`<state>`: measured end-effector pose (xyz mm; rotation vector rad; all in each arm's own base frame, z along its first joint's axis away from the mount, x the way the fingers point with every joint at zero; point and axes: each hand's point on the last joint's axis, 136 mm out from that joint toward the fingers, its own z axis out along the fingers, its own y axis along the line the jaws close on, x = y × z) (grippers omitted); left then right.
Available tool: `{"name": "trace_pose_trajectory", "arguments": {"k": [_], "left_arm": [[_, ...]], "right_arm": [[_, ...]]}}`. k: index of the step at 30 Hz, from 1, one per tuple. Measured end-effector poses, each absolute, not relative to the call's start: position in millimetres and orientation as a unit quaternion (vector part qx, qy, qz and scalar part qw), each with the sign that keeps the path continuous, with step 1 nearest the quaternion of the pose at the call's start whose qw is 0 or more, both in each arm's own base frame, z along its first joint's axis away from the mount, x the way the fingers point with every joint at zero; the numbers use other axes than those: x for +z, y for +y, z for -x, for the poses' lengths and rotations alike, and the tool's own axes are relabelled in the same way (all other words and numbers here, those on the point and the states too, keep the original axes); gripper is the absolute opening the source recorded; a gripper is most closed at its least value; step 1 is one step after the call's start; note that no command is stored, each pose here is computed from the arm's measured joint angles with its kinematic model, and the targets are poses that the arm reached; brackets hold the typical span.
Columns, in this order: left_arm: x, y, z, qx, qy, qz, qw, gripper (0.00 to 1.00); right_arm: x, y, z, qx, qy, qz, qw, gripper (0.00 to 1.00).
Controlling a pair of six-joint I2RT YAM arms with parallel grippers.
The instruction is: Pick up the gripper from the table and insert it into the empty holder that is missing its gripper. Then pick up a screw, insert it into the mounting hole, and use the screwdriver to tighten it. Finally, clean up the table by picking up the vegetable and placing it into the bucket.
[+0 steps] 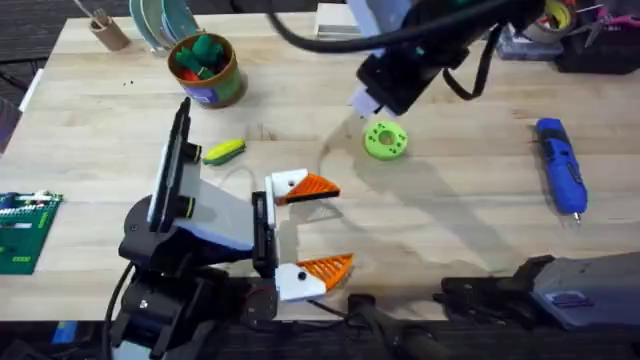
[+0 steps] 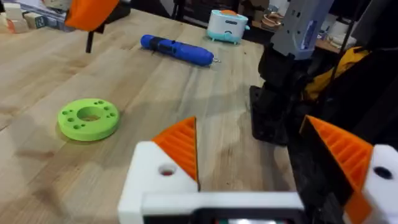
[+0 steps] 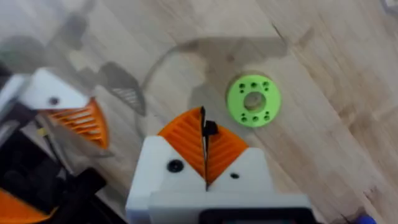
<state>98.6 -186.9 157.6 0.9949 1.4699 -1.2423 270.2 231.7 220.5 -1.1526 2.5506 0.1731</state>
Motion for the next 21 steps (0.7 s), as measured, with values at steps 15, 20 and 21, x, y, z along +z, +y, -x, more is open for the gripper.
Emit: {"name": "trace_pose_trajectory", "arguments": {"k": [15,20,21], "left_arm": [[157.6,-186.9,-98.6,-0.507,0.599,-0.406,0.469,0.993],[157.6,-186.9,-98.6,-0.507,0.599,-0.406,0.469,0.992],[157.6,-186.9,-98.6,-0.507,0.599,-0.406,0.469,0.992]], "right_arm": [[241.9,294.1,-221.6,0.057,0.867,0.486,0.096,0.021],[231.5,311.1,-205.5,0.072,0.856,0.507,0.073,0.021],[230.8,313.1,-203.1,0.075,0.855,0.509,0.07,0.021]]}}
